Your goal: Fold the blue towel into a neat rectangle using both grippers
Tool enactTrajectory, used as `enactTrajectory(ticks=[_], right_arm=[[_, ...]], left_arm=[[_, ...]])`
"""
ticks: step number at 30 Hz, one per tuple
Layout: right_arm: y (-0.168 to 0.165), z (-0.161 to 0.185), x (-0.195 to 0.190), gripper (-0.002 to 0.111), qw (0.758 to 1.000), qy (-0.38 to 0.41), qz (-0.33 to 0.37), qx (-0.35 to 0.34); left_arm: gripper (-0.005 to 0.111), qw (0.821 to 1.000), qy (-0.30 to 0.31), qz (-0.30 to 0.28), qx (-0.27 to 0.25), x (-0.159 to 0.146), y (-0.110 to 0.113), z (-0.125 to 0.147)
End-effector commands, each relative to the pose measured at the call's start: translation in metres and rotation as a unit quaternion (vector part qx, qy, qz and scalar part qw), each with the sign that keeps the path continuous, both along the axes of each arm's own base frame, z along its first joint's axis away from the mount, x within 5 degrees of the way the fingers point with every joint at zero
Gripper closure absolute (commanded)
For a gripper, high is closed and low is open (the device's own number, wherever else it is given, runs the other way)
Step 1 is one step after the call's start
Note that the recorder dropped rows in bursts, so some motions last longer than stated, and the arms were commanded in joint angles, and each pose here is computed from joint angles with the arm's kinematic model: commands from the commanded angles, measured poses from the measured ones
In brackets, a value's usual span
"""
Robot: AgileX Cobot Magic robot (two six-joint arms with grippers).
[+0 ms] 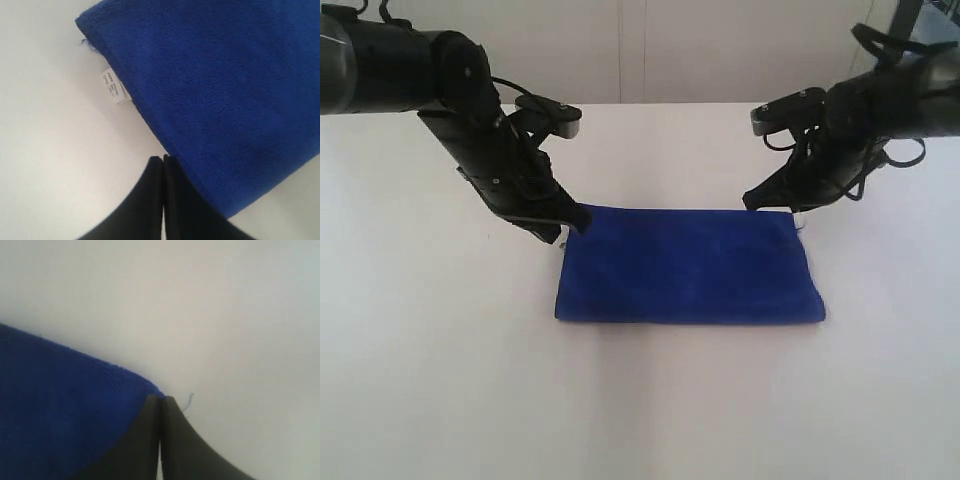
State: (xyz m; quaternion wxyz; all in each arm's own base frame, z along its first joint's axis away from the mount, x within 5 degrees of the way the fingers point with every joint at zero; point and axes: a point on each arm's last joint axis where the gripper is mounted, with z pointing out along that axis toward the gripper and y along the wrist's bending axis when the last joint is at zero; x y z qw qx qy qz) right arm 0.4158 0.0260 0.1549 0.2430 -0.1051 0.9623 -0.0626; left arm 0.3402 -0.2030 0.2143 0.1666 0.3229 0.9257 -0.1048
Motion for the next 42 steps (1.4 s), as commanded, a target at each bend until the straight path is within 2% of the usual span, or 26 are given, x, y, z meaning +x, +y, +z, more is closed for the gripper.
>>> enactTrajectory(ticks=[1,8,12,16,19,21,25,28,34,42], right_arm=[[-0.002,-0.009,0.006,0.108,1.0,-0.013,0.004,0.004],[0.0,-0.036,0.014,0.108,1.0,-0.02,0.024,0.0],[0.002,-0.039,0.021,0.108,0.997,-0.058,0.054,-0.005],[0.002,-0.04,0.021,0.108,0.997,-0.054,0.054,-0.006],[0.001,-0.026,0.019,0.108,0.997,-0.062,0.049,-0.006],[0.0,0.0,0.014,0.108,0.997,-0.066,0.036,-0.005],[0.0,0.018,-0.005,0.108,1.0,0.003,-0.014,0.024],[0.004,0.009,-0.014,0.108,0.997,0.055,-0.005,0.046],[0.015,0.009,-0.019,0.108,0.991,0.079,0.015,0.103],[0.006,-0.009,-0.02,0.108,0.992,0.114,0.018,0.051]], left_arm=[[0.107,1.0,0.006,0.002,-0.006,-0.001,0.0,0.002],[0.107,1.0,0.004,-0.006,-0.003,-0.001,0.0,0.002],[0.107,1.0,0.009,-0.011,0.0,-0.002,0.001,0.002],[0.107,1.0,0.011,-0.019,0.004,-0.003,0.001,0.002],[0.107,1.0,0.011,-0.019,0.004,-0.003,0.001,0.002],[0.107,1.0,0.011,-0.019,0.004,-0.003,0.001,0.002],[0.107,1.0,0.011,-0.019,0.004,-0.003,0.001,0.002],[0.107,1.0,0.011,-0.019,0.004,-0.003,0.001,0.002],[0.107,1.0,0.015,-0.02,0.005,-0.004,0.001,0.002],[0.107,0.999,0.019,-0.025,0.008,-0.005,0.002,0.001]])
